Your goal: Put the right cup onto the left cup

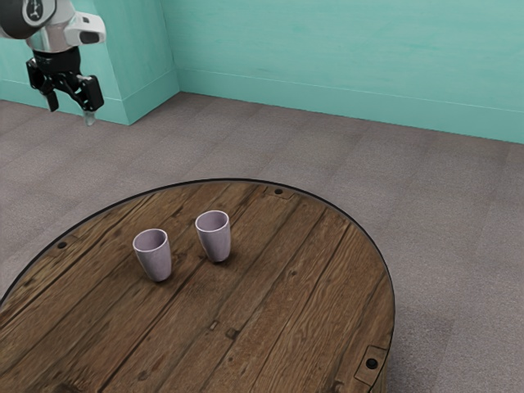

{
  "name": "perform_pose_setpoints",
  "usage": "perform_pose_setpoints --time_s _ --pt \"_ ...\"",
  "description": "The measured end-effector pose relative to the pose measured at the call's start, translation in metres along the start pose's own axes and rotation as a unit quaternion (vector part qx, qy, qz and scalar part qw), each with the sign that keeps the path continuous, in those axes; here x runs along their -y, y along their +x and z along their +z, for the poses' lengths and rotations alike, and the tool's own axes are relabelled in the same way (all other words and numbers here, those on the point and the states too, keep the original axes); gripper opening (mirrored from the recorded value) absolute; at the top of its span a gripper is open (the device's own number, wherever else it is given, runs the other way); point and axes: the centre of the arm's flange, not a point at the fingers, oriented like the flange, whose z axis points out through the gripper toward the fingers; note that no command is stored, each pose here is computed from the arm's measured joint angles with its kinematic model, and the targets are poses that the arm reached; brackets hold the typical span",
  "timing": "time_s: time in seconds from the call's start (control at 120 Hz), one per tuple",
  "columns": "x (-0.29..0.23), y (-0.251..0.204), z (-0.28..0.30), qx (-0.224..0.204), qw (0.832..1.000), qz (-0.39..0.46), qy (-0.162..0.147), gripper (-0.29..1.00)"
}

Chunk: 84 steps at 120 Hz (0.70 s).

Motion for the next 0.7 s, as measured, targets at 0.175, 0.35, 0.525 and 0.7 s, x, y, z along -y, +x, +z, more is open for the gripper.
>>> perform_pose_setpoints --time_s 0.175,0.35,0.525,0.7 --pt "-0.023 0.005 0.012 0.006 1.0 0.026 -0.004 0.7" --pt "-0.083 0.029 0.092 0.062 0.995 0.072 -0.04 0.7" --pt "-0.168 0.051 0.16 0.079 0.987 0.126 -0.062 0.7" --pt "-0.195 0.07 0.215 0.072 0.987 0.123 -0.075 0.7"
